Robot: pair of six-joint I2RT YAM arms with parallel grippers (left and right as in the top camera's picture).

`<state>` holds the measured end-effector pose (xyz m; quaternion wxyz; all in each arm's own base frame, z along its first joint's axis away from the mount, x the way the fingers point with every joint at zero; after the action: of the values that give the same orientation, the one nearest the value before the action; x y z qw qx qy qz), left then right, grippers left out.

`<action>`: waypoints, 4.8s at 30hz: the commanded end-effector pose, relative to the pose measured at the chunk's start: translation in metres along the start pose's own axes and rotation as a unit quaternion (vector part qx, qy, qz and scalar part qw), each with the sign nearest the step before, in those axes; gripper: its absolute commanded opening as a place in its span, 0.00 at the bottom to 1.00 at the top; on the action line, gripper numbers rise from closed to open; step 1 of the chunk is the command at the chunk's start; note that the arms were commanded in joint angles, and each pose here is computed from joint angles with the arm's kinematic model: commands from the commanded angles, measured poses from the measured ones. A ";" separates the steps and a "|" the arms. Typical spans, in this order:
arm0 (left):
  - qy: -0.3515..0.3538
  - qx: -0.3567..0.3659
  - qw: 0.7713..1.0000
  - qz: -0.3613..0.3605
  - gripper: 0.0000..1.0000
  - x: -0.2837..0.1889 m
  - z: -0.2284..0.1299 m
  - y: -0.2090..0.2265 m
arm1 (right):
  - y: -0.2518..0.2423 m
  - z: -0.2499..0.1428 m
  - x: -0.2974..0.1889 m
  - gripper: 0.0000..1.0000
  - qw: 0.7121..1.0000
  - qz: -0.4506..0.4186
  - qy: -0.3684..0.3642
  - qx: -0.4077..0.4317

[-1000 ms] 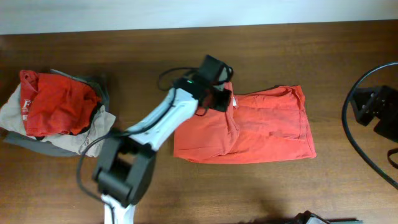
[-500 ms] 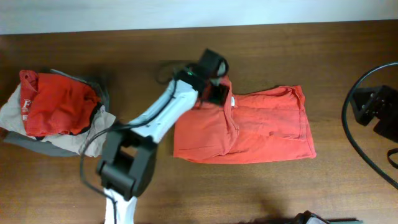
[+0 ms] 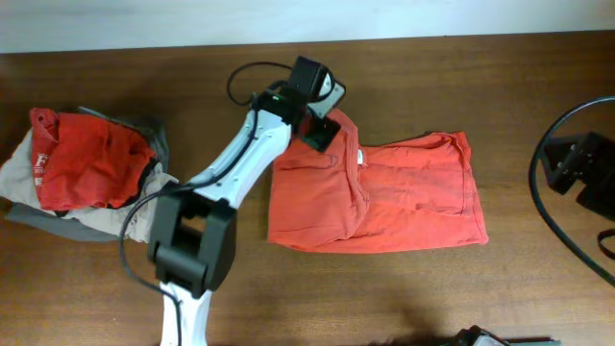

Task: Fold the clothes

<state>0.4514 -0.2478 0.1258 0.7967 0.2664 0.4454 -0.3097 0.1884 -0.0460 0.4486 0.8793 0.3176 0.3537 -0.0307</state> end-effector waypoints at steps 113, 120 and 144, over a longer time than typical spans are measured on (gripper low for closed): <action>0.074 0.206 0.936 -0.275 0.99 0.042 -0.017 -0.055 | -0.010 -0.007 0.012 0.92 1.000 -0.008 0.030 0.000; 0.090 0.103 0.979 -0.149 0.99 0.013 0.012 -0.016 | -0.010 -0.007 0.012 0.92 1.000 -0.008 0.029 0.000; -0.031 -0.151 0.986 0.060 0.99 -0.268 0.006 0.082 | -0.020 0.001 0.015 0.98 0.999 -0.041 0.019 -0.019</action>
<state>0.4273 -0.1542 0.3243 0.8210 0.1850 0.4867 -0.2343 0.1924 -0.0565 0.4292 0.8697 0.3067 0.3828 -0.0545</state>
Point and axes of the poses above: each gripper's point midway between its finger pads, its own x axis out along the fingers, its own y axis along the line the jaws close on, z = x × y, the point moved 5 cm from there along -x, back along the fingers, and after that the axes turned 7 degrees about x, right-handed, at the moved point
